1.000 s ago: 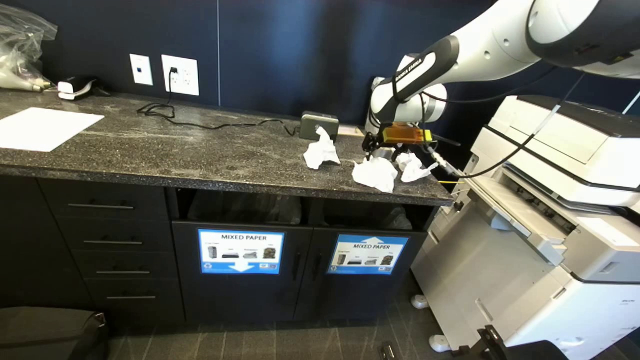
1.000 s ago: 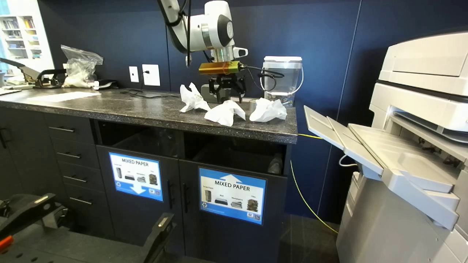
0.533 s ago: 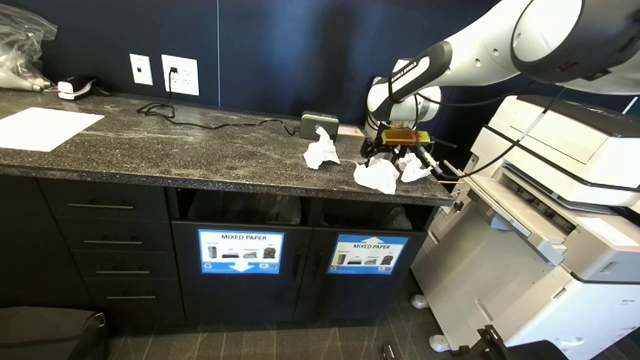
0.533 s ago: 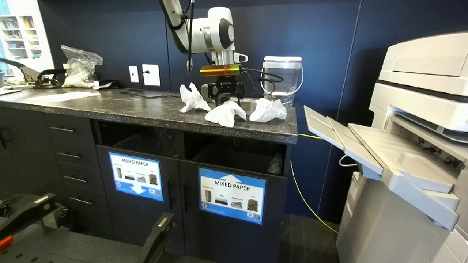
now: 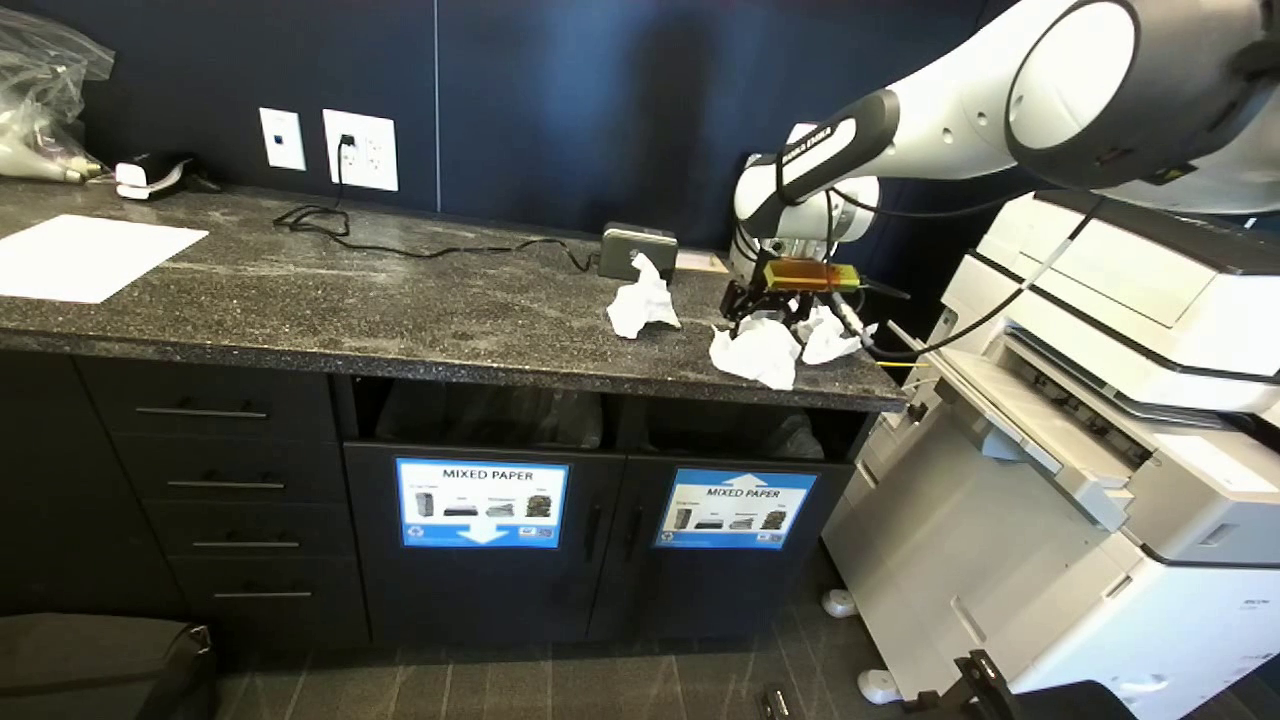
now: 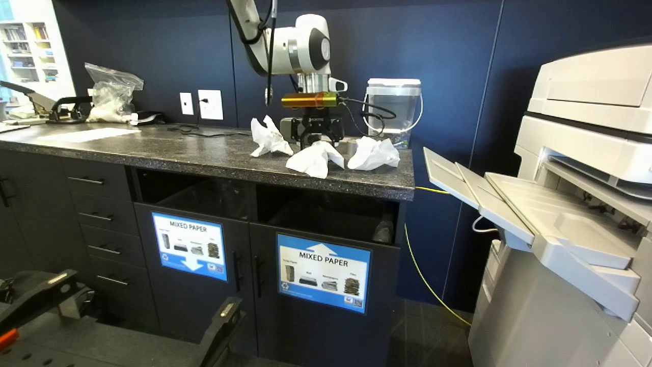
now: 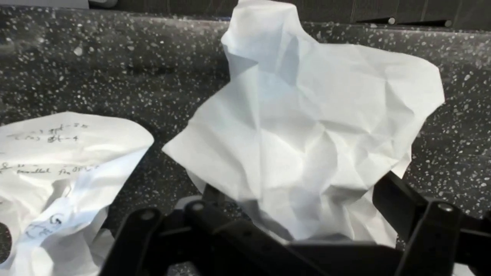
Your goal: Put the tissues inside the rubbish bin.
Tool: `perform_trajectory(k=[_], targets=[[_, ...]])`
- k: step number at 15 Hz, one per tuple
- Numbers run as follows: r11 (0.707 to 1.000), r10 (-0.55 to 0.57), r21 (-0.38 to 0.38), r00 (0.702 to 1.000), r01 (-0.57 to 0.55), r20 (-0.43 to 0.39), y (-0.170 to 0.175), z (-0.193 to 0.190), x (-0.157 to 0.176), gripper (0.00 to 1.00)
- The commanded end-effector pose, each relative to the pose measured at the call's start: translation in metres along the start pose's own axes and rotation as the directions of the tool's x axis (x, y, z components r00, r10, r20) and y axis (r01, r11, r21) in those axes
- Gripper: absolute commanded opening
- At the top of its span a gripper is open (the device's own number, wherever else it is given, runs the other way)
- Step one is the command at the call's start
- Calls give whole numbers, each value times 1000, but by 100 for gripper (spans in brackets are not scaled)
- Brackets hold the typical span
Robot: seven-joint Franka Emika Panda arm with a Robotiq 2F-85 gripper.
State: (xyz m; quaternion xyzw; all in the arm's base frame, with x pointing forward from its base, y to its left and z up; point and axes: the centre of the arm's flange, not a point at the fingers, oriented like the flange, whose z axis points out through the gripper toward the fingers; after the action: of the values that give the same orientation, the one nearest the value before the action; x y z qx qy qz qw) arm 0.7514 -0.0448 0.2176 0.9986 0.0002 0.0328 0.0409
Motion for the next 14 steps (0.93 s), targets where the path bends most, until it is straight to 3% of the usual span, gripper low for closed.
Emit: perform_trajectory(k=[1, 8, 9, 10, 14], targets=[[1000, -5, 25, 1000, 5, 3, 4, -1, 18, 100], [1000, -4, 24, 1000, 3, 8, 5, 0, 20, 100], [1000, -5, 24, 1000, 5, 7, 5, 1, 20, 91], [1000, -7, 23, 1000, 6, 6, 5, 1, 20, 74], [1000, -5, 19, 1000, 5, 1, 5, 0, 20, 43]])
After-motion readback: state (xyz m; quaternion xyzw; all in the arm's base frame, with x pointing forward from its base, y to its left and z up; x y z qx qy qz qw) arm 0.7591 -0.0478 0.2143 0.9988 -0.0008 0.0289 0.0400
